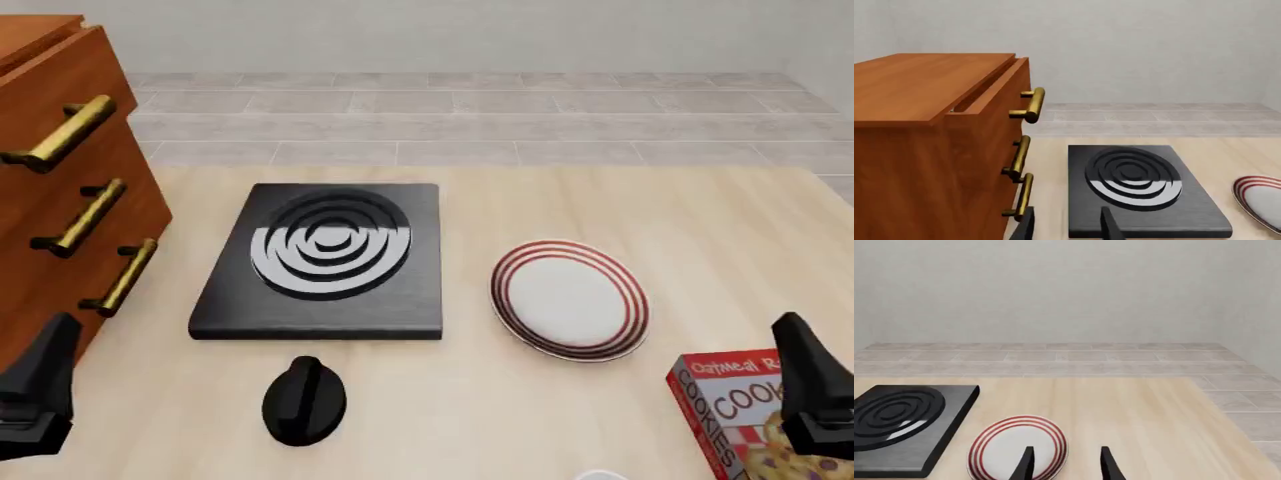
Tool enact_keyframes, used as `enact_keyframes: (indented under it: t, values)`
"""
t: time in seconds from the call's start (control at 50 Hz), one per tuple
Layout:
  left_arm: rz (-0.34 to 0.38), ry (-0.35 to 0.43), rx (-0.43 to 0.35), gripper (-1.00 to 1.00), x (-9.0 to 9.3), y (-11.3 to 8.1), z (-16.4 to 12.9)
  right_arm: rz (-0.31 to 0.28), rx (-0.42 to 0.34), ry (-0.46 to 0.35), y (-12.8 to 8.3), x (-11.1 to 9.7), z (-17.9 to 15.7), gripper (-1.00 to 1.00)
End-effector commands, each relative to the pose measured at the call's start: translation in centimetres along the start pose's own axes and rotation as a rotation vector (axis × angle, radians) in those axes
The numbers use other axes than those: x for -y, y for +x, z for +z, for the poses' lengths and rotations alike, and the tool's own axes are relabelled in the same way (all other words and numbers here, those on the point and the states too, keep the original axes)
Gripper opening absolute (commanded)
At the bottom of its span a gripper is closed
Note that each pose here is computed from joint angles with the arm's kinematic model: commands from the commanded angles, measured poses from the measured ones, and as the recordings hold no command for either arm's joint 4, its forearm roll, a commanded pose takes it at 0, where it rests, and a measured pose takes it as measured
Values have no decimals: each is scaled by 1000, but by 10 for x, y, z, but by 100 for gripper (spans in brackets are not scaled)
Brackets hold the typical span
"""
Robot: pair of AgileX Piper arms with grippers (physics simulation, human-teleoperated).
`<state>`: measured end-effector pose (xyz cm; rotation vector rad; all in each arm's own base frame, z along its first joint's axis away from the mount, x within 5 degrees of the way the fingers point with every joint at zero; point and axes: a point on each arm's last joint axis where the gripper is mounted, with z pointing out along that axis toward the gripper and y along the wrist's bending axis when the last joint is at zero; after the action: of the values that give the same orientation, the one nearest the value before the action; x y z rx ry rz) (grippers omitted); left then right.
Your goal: Pick the akita bowl in the top layer of the wooden cabinet and place it on the plate.
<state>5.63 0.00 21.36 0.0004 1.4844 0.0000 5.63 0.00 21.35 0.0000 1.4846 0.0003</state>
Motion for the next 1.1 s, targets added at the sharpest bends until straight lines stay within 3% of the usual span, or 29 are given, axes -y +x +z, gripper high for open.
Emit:
enact_keyframes:
  t: [0.02, 0.56, 1.1]
  values:
    - [5, 4, -3, 100, 0, -1, 1, -2, -4, -1, -1, 0, 0, 100]
    - [12, 2, -47, 100, 0, -6, 10, -10, -12, -6, -3, 0, 2, 100]
    - [6, 34, -31, 100, 2, -65, 5, -16, -19, -17, -3, -1, 5, 100]
